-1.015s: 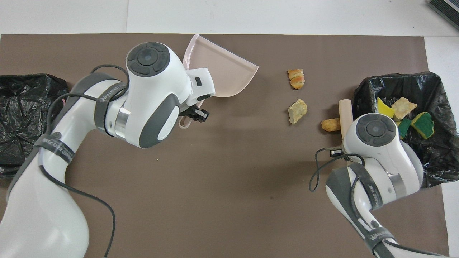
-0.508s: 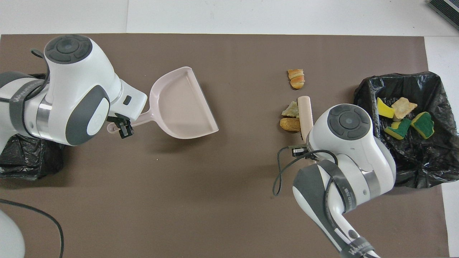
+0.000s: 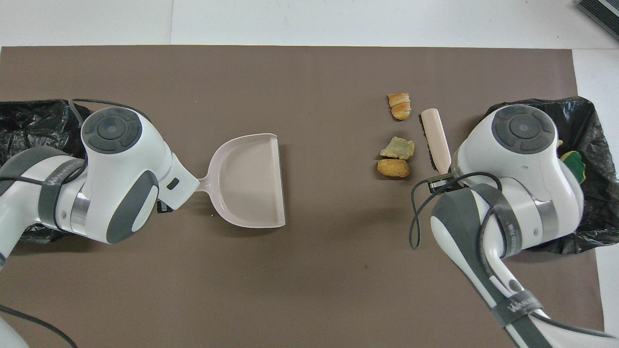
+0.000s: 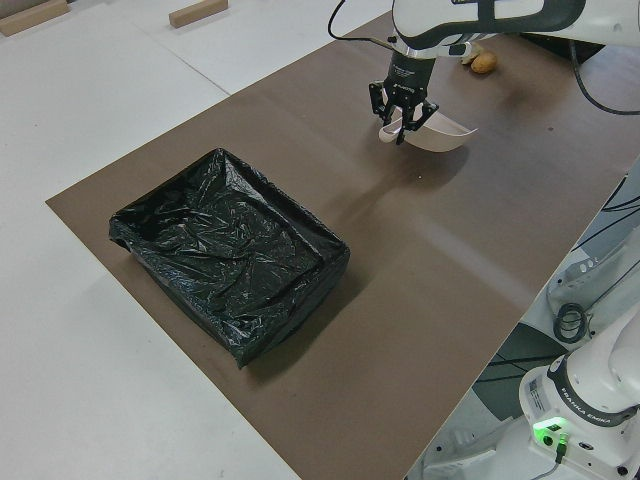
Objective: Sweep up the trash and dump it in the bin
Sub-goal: 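Sweep the bread chunks toward the dustpan with the right gripper's brush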
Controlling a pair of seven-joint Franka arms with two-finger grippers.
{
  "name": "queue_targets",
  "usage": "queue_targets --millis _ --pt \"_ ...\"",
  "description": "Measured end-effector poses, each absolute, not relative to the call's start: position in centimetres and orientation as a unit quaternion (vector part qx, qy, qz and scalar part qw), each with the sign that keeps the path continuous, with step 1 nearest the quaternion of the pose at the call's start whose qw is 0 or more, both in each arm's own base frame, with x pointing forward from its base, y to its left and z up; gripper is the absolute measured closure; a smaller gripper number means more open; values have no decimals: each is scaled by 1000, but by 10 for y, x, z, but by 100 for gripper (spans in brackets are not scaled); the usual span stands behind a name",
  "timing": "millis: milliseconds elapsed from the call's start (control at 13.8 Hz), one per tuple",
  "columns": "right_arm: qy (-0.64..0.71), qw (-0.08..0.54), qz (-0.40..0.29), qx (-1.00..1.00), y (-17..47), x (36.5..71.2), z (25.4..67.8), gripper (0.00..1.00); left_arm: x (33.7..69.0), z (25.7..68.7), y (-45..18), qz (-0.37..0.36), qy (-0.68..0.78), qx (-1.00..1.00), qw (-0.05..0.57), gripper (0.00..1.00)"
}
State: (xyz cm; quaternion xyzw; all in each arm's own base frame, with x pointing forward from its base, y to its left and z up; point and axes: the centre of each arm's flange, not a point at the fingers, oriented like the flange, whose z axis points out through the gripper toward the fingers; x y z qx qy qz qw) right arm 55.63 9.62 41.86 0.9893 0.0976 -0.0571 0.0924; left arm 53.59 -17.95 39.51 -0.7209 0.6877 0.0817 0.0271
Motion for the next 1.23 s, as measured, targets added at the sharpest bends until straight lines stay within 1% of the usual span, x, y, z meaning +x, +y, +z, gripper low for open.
queue_targets --millis 290,435,580,725,943,1233 --pt "217 147 -32 965 84 598 403 74 506 383 -216 91 632 -769 36 67" --pt "274 164 -16 948 83 624 384 74 496 381 -221 94 619 -779 39 67" --pt "306 194 -5 932 79 647 360 74 488 378 -223 99 608 -786 41 67" --pt "317 205 3 926 81 662 350 74 475 371 -228 106 587 -801 45 67" --pt "350 200 -2 915 93 664 345 74 465 368 -230 110 567 -815 40 67" --pt "439 142 -42 886 132 647 340 74 460 366 -230 113 547 -829 26 67"
